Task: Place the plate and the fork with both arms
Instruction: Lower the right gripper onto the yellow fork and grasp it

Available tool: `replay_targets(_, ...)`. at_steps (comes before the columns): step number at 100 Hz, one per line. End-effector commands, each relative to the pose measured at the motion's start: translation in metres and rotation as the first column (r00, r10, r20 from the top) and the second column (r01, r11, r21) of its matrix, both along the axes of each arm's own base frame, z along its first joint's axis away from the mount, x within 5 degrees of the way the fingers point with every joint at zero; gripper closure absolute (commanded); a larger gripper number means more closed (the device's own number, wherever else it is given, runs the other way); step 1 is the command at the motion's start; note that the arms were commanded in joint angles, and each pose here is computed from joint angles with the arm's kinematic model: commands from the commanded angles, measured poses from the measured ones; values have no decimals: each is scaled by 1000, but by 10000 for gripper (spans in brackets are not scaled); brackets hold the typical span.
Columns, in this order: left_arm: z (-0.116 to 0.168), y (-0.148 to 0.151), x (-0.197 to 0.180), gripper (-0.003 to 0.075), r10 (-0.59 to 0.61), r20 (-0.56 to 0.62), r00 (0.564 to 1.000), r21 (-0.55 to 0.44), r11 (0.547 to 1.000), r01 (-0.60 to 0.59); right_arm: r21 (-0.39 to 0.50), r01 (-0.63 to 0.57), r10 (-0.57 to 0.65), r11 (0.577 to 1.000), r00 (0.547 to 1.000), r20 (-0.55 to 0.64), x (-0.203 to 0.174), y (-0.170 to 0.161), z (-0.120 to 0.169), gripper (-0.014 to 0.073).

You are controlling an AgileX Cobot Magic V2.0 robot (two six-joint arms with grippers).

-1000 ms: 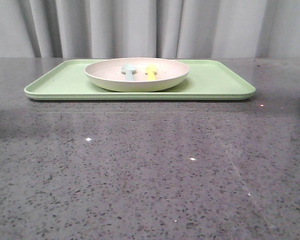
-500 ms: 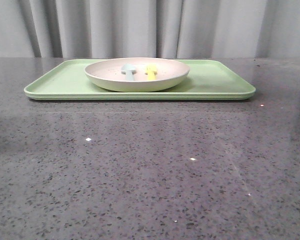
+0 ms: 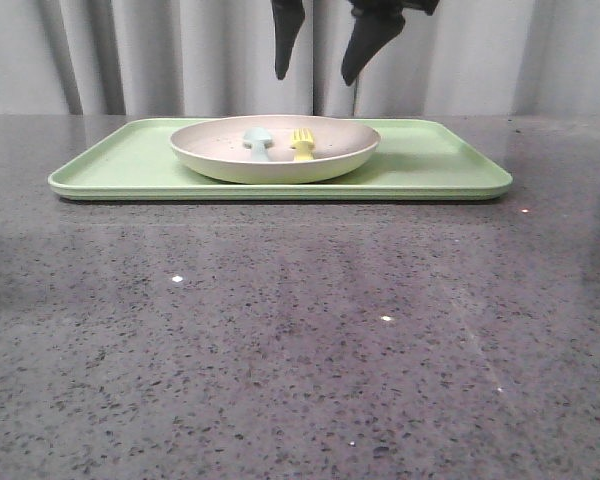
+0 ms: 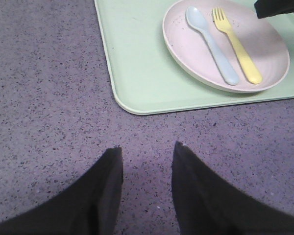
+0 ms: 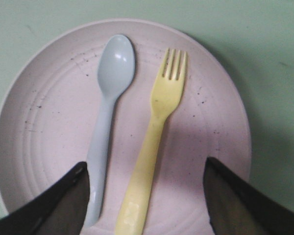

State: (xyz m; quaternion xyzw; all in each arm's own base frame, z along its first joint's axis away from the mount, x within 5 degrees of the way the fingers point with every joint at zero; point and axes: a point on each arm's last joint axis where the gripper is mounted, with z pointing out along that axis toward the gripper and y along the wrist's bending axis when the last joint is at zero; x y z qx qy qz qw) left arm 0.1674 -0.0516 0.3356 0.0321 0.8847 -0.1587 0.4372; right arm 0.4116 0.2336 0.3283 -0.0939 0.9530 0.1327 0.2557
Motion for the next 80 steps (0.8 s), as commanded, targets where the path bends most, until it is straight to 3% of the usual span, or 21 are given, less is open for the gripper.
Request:
replay_targets(1,16,1,1,470,15,96,995,-29,999,-12,43,21,-24,999,996,80,-3,-4,31,97)
replay_targets(34,16,1,1,470,15,96,995,-29,999,-12,-4,27,-27,1000,1000,10,12,4,-5,97)
replay_targets(80,16,1,1,470,15,96,995,-29,999,-12,-16,28,-28,999,1000,-12,15,6,-17,130)
